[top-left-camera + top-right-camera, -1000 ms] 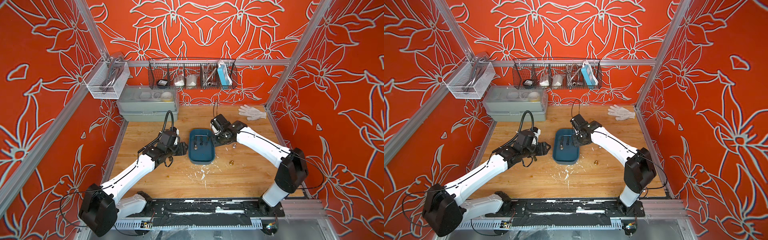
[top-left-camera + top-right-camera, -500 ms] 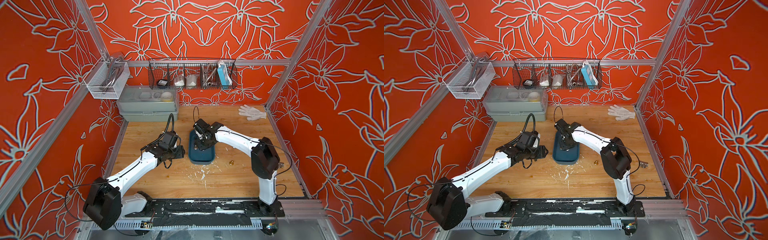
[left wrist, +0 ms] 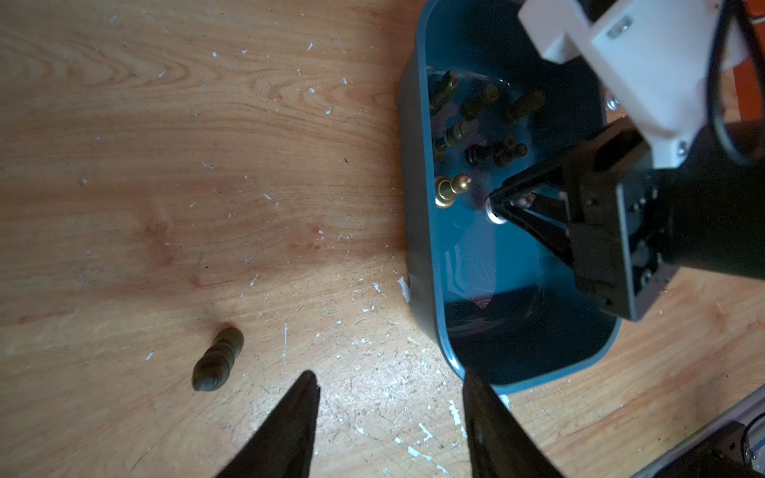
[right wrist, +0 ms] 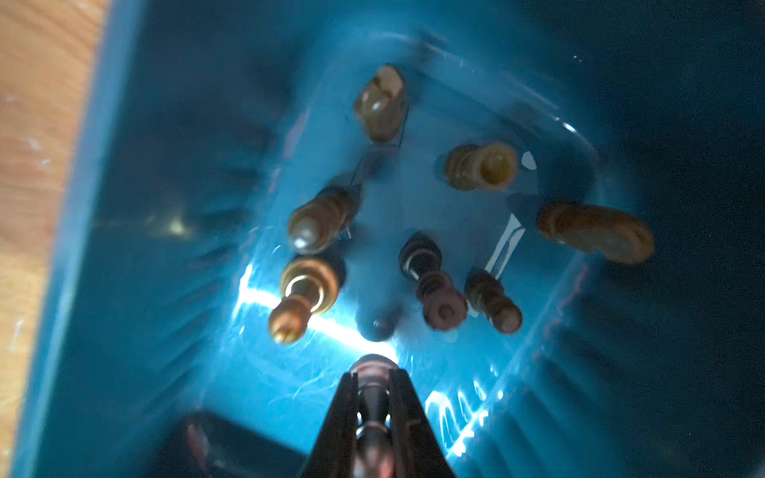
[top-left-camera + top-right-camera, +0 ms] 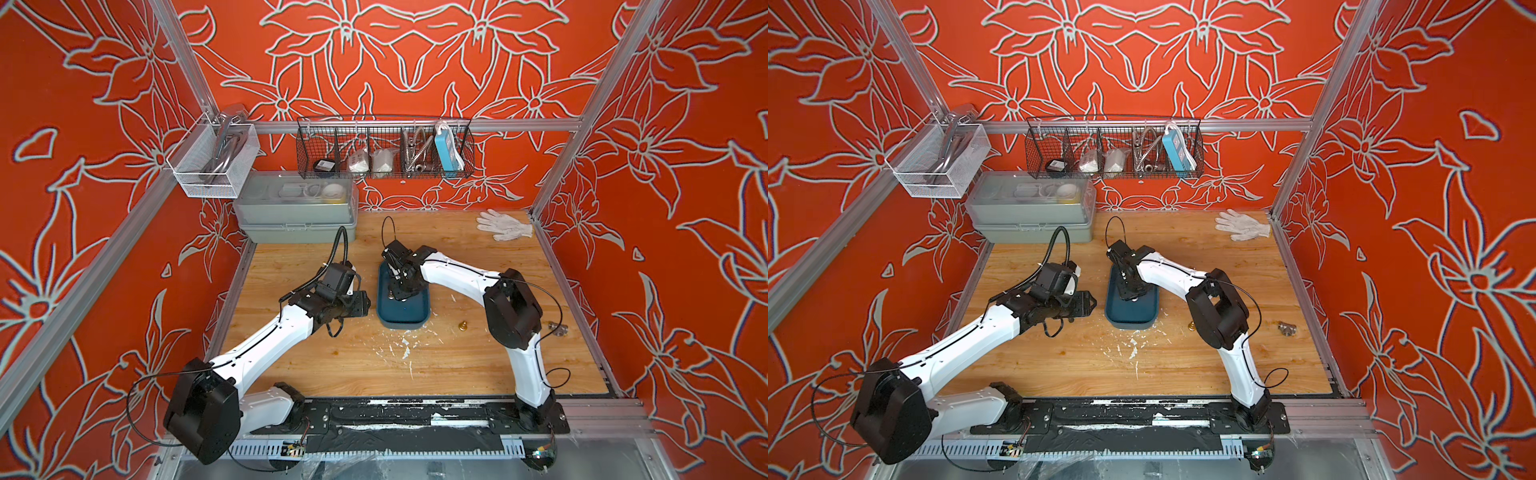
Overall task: Put the chess pieces into the storage box
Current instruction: Place the chess piece in the storage box.
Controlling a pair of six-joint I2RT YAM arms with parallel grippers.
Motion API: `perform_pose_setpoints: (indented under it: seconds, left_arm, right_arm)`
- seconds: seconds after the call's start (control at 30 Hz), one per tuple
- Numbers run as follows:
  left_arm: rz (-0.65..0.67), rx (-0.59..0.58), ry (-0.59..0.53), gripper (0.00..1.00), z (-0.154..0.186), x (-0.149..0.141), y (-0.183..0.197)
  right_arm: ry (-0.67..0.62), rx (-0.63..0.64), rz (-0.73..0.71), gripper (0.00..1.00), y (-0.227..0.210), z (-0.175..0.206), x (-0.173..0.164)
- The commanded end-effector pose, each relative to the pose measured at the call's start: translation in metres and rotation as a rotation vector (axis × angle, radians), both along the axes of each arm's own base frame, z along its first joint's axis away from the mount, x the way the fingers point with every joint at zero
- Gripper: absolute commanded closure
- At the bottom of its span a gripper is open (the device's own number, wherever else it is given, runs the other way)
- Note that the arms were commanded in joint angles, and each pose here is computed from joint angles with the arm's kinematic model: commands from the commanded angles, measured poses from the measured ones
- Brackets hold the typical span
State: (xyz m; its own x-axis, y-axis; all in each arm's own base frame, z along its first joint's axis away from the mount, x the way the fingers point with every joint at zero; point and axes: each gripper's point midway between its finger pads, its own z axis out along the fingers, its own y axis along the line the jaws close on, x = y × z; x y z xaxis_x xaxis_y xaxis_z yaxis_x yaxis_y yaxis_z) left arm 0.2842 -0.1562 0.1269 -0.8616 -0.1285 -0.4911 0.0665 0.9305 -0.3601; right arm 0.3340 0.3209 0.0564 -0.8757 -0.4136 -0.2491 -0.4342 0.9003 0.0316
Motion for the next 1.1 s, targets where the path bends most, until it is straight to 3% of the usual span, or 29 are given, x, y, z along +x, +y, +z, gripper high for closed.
perform_pose_setpoints:
  seconds: [0.0,1.07]
  left_arm:
    - [-0.012,0.005,-0.006,0.44,0.000,-0.004,0.003]
    - [-0.015,-0.013,-0.018,0.43,0.004,-0.002,0.000]
  right_arm:
    - [-0.029,-0.017,-0.030,0.86,-0.001,0.001,0.011]
    - [-0.035,-0.049,-0.053,0.86,-0.006,-0.018,0.022]
